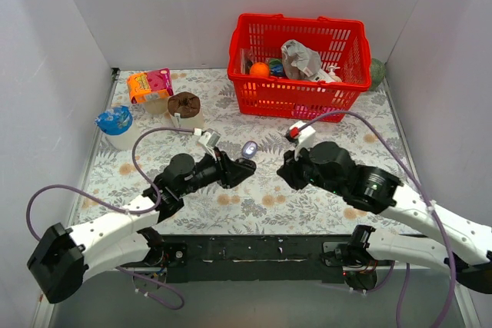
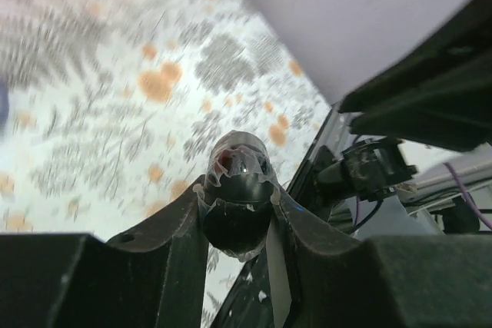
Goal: Insert the wireless bluetooth earbuds into the charging case
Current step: Close the charging case, then place the charging case at the center of the board.
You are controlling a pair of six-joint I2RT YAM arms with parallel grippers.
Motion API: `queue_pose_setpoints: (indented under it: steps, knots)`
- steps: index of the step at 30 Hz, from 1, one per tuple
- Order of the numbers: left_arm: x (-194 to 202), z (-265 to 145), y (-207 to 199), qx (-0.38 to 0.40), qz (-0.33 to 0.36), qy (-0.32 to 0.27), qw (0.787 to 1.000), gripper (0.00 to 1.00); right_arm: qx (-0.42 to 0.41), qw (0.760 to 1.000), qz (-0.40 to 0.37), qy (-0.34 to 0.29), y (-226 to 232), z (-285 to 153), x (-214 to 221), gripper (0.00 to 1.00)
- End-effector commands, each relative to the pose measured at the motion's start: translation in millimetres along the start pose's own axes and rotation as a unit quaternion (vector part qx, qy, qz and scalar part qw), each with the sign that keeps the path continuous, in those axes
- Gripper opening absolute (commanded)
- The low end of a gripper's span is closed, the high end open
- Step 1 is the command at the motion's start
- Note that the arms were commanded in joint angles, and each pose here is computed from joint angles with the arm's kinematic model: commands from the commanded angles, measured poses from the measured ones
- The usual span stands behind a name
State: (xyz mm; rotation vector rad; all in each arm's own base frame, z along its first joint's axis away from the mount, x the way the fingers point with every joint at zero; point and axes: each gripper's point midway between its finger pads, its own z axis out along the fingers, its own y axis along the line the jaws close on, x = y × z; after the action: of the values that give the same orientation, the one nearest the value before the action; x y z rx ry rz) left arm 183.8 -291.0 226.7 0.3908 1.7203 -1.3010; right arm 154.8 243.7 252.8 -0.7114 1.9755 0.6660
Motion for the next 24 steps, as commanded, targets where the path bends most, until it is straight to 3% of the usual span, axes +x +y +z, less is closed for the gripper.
queue_pose_setpoints:
  steps: [1,6,8,17,20,21,24]
  knots:
    - [59.6,0.0,56.9,-0.117,-0.137,0.07,0.981,0.0,0.035,0.998,0.029,0.045,-9.3,28.4,37.7,0.26]
    - [82.4,15.3,91.2,-0.168,-0.147,0.107,0.969,0.0,0.024,0.998,0.044,0.024,-8.9,29.0,44.4,0.27]
    - [82.7,18.7,107.7,-0.194,-0.139,0.106,0.965,0.07,0.027,0.998,0.048,0.025,-10.2,27.7,46.7,0.28]
    - [104.5,16.7,171.5,-0.271,-0.164,0.134,0.939,0.06,0.023,0.998,0.057,0.024,-10.7,22.3,52.7,0.3]
    - [111.0,13.2,186.1,-0.292,-0.167,0.146,0.93,0.21,0.019,0.998,0.057,0.03,-9.2,23.4,56.2,0.3]
    - [109.5,14.7,186.7,-0.293,-0.166,0.148,0.93,0.36,0.021,0.998,0.057,0.034,-10.2,23.3,58.2,0.3]
    - [104.8,9.6,189.3,-0.305,-0.152,0.149,0.928,0.53,0.025,0.997,0.057,0.036,-11.9,22.2,59.8,0.31]
